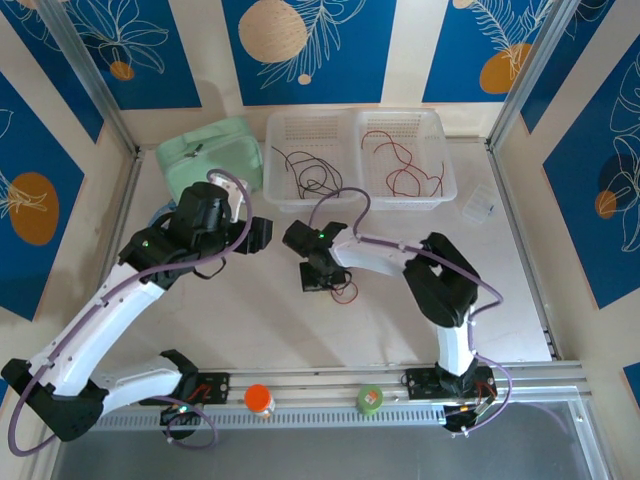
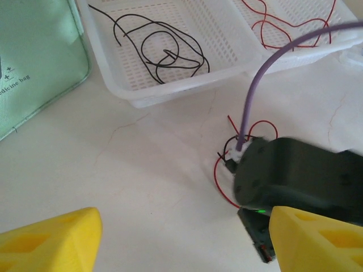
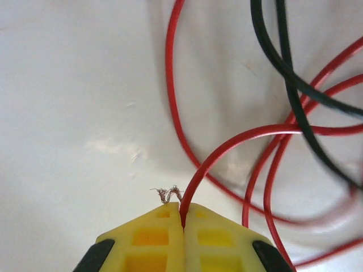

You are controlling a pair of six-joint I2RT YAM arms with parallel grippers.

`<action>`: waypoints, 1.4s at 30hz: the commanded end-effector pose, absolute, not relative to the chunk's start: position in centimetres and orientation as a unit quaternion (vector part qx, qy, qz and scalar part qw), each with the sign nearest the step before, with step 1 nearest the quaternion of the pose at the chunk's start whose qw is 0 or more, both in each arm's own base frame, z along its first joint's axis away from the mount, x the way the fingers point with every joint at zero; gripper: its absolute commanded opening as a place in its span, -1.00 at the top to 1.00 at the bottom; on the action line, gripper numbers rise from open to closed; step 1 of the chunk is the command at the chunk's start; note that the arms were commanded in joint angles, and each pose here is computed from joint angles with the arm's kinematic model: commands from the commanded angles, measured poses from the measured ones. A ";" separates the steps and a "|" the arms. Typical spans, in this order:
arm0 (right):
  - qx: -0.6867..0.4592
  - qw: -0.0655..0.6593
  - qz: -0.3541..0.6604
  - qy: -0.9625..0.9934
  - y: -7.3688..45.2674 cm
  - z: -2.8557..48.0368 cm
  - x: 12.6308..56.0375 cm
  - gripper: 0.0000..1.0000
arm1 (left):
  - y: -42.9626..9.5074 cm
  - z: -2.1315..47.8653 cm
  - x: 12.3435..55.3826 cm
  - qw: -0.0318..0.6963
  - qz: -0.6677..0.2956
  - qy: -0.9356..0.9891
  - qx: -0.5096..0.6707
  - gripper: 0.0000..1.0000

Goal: Untangle the cables

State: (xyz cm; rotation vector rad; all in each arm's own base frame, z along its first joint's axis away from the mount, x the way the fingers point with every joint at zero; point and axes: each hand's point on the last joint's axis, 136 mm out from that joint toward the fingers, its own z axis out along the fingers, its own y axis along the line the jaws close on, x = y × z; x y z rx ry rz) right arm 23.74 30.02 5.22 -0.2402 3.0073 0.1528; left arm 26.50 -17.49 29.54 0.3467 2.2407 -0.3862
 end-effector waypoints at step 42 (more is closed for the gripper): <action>-0.098 0.272 0.448 0.846 24.2 38.5 20.8 1.00 | -28.6 35.2 22.5 0.654 -0.122 0.575 0.476 -0.63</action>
